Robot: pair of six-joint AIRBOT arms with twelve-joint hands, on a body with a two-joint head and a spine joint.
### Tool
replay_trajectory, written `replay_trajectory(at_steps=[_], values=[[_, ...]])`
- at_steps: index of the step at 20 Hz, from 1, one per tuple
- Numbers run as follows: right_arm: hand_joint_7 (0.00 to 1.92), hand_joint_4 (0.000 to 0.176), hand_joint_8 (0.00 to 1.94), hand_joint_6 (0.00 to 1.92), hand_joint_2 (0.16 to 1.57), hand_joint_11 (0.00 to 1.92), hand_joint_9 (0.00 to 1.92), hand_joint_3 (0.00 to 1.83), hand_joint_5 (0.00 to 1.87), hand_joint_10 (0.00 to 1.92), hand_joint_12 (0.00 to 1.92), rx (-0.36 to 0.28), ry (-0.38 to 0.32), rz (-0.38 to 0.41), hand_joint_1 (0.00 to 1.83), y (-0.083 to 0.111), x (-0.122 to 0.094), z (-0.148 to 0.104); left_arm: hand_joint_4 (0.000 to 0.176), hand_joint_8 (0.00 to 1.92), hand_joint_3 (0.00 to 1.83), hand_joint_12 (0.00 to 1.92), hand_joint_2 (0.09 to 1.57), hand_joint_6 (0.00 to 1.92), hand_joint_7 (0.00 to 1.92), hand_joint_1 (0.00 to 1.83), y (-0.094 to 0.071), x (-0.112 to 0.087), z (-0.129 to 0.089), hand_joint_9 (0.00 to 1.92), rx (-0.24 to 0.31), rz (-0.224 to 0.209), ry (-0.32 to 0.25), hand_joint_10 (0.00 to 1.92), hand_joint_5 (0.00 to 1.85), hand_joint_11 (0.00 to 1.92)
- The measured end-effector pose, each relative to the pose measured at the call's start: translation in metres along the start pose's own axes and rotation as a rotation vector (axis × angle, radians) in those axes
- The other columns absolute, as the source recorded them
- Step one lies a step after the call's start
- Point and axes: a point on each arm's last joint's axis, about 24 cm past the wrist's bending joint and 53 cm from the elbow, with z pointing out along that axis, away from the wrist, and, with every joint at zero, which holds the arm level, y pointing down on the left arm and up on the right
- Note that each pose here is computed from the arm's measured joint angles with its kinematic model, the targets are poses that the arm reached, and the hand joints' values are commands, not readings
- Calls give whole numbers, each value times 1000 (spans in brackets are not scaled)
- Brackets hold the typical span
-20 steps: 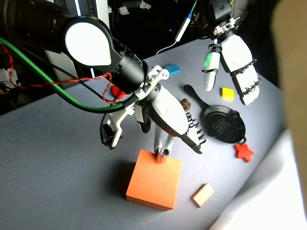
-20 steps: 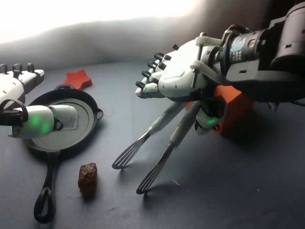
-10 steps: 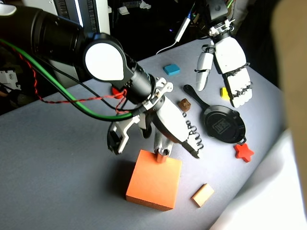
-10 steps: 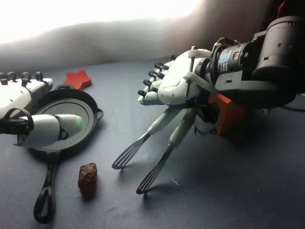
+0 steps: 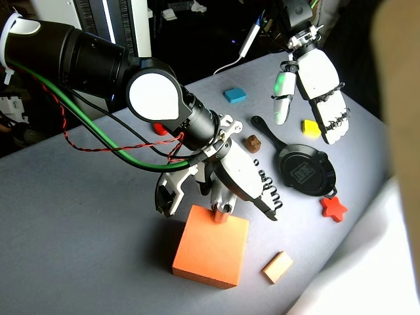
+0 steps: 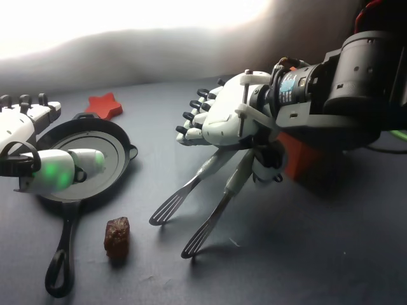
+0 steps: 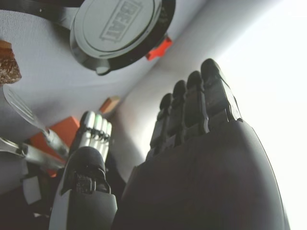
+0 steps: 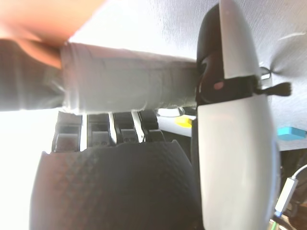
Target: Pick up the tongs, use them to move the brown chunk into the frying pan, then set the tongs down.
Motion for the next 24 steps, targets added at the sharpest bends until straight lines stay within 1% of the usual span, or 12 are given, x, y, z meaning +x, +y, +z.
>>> replay_trajectory(at_steps=[5,6,7,10,11,13,15,18,19,20,23,24], values=[[22,0,9,7,1017,0,13,34,17,6,0,-2,6,0,1064,1,3,2,0,0,0,73,1193,0,45,0,0,3,-1,4,-4,-6,3,3,0,0],[39,0,14,13,1027,18,30,37,31,12,9,-1,7,0,1061,1,4,2,0,0,0,104,1197,0,43,0,0,3,-1,14,-6,-8,3,3,0,0],[93,0,3,2,1067,3,83,3,73,2,230,-1,7,0,1050,1,4,2,0,0,1,88,1201,0,33,0,0,2,-1,10,-7,-9,1,1,0,0],[105,0,1,1,1075,0,95,0,84,1,324,-2,8,0,1045,1,4,2,0,1,1,84,1202,0,31,0,1,2,-1,9,-8,-9,-1,0,0,0],[247,0,21,33,1081,0,230,0,210,39,708,-1,11,1,1084,1,6,2,0,1,1,127,1204,0,36,0,1,2,-1,15,-8,-9,-1,2,0,0],[466,0,24,65,1102,0,433,5,394,74,1235,-1,11,1,1118,1,6,2,0,2,1,160,1205,0,53,0,1,2,-1,31,-8,-9,-2,3,0,0],[603,0,45,106,1099,28,559,3,529,109,1375,-5,7,2,1136,2,5,2,0,0,3,161,1209,0,48,0,1,1,-1,27,-9,-9,-4,1,0,0],[794,0,42,135,1156,230,731,20,705,135,1361,-9,1,1,1049,2,4,2,0,3,2,222,1215,2,71,0,2,0,-1,42,-12,-9,-9,4,14,0],[825,0,45,142,1163,268,763,22,736,144,1375,-9,1,0,1065,2,3,2,0,1,1,194,1214,0,64,0,2,0,-1,37,-13,-9,-10,1,2,0],[933,0,63,167,1161,372,849,16,827,185,1402,-9,-1,0,1117,3,2,2,0,0,0,205,1209,2,57,0,2,0,-2,35,-13,-9,-10,0,11,0],[985,0,78,177,1153,416,891,10,856,207,1414,-6,-15,0,1137,2,-7,-1,0,0,0,203,1204,4,54,0,2,0,-2,29,-14,-10,-13,0,18,0],[1043,0,60,1258,1215,483,904,18,762,300,1438,-7,-27,-1,1102,2,-13,-3,0,1,0,225,1205,2,62,0,2,0,-2,35,-15,-13,-15,1,22,0]])
